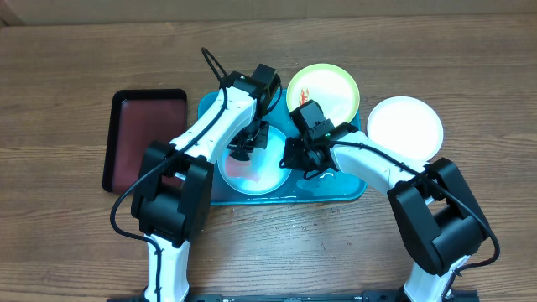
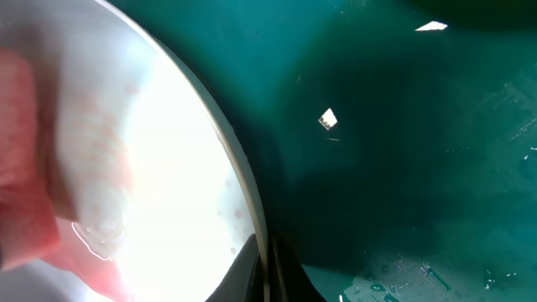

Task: Clean dirty plates on tray and stack at the side
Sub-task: 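Keep scrubbing the light blue plate while right gripper holds its rim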

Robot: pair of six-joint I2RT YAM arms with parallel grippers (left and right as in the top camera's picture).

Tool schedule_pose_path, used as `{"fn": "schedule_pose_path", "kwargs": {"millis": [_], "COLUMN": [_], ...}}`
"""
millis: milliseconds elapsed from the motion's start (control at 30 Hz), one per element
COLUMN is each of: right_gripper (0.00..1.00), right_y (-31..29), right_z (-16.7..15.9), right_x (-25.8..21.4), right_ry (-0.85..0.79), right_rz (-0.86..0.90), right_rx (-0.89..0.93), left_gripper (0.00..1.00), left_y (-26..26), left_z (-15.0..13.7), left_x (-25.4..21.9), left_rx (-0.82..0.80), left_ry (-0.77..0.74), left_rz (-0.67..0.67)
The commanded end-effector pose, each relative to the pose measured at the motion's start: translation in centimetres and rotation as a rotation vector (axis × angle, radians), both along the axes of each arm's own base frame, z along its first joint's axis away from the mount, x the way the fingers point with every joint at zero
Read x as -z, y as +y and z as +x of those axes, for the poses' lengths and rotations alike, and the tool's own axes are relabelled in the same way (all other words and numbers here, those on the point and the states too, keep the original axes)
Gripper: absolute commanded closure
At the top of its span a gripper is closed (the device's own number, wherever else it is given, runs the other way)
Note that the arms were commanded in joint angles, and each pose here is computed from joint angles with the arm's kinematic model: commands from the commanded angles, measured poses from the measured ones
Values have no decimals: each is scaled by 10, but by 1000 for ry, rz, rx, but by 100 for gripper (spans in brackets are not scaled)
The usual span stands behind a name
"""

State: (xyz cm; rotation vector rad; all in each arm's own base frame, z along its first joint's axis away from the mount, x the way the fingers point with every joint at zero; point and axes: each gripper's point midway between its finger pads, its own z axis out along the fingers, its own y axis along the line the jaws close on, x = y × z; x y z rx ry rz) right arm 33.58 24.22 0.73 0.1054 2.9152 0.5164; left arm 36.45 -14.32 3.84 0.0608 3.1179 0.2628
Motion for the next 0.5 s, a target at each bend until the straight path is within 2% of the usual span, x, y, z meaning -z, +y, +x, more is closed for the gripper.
{"fn": "schedule_pose_path", "kwargs": {"millis": [0, 267, 367, 467], "right_gripper": [95, 95, 95, 95], "right_y": [-3, -3, -3, -3], "right_z": [-3, -3, -3, -2], "right_x": [8, 8, 8, 8], "right_ry": [17, 17, 16, 13], "right_rz": [-25, -25, -24, -22], "right_rx": [-4, -4, -4, -4], "left_gripper": [96, 96, 96, 96], "left_y": [11, 16, 8, -10], "left_z": [0, -26, -37, -42], "left_x": [-1, 25, 30, 29], "left_rx": [-93, -64, -9, 46], "left_ry": [-33, 57, 116, 162], "left_rz": [61, 60, 7, -100]}}
